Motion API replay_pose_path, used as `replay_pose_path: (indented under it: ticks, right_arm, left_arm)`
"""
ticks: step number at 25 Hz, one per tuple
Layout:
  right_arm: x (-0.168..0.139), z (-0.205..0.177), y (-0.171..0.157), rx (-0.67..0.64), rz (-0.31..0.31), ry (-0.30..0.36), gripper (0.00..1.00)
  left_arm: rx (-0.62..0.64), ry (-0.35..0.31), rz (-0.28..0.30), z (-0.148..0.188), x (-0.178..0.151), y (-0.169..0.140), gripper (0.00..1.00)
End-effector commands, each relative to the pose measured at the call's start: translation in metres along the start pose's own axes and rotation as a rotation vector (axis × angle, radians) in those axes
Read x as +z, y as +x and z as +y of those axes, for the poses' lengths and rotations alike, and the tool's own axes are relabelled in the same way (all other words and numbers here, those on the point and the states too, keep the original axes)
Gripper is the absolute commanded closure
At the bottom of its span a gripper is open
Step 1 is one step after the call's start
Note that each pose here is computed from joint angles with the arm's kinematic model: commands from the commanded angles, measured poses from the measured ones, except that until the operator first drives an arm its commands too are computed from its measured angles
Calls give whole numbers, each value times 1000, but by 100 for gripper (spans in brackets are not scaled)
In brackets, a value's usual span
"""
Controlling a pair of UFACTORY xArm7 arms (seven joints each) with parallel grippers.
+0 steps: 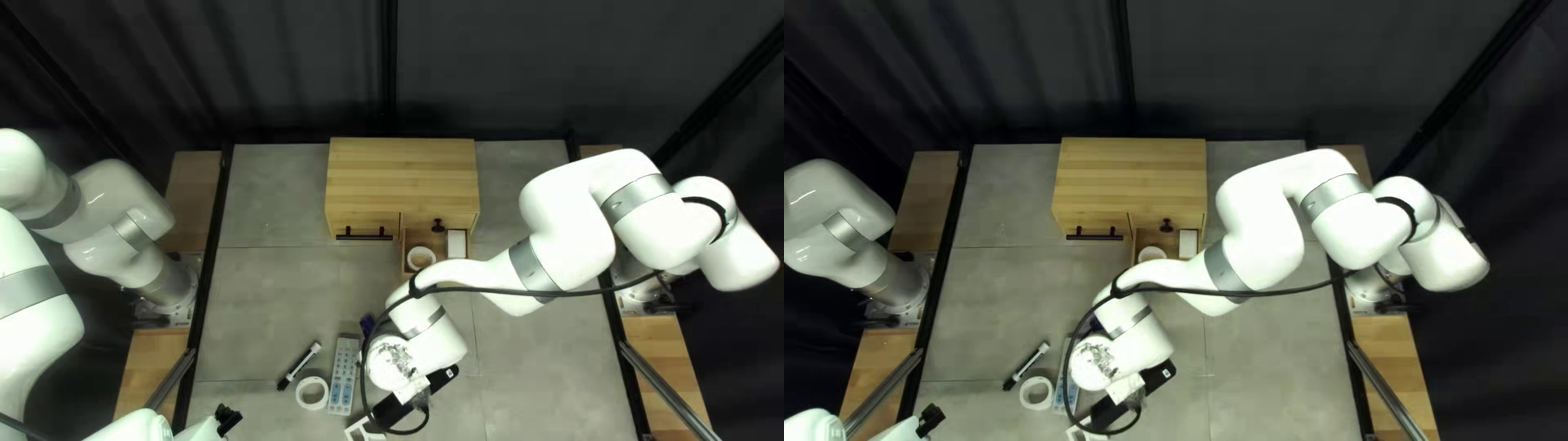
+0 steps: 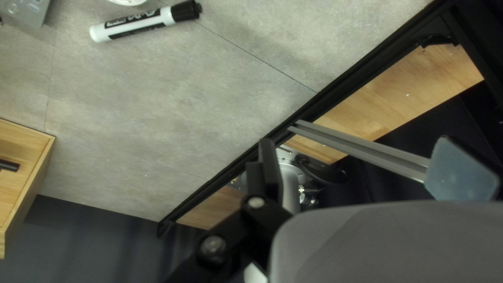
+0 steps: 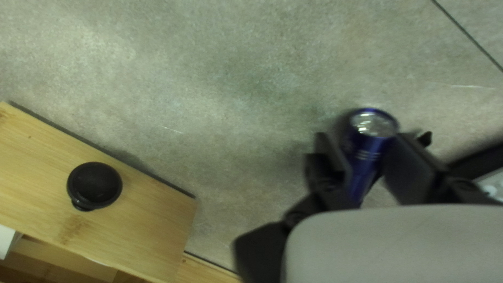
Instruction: Open drawers and place objects into drawer and close
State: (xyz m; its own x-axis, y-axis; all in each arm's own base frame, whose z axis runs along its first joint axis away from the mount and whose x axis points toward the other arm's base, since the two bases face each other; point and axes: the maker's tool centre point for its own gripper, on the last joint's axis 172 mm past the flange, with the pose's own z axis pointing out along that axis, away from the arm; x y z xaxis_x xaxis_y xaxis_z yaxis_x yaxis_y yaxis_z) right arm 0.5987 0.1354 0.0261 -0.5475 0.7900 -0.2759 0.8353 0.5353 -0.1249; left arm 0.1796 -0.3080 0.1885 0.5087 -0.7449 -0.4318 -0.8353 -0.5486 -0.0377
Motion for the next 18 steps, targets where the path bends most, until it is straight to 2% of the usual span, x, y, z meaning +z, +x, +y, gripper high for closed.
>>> replay_pose_path:
  ticks: [1,5,8,14,18]
  right_arm:
    - [-4,-5,-3,11,0,-6,96]
    - [-24,-19,-8,37,-22,-6,97]
    - [-54,-38,-19,64,-58,0,97]
    - [-109,-94,-55,143,-161,36,97]
    - [-123,-133,-68,171,-196,51,97]
  left_arm:
    - [0,0,0,0,0,0,0]
    - [0,0,0,0,0,0,0]
    - [0,0,0,0,0,0,0]
    - [0,0,0,0,0,0,0]
    - [0,0,0,0,0,0,0]
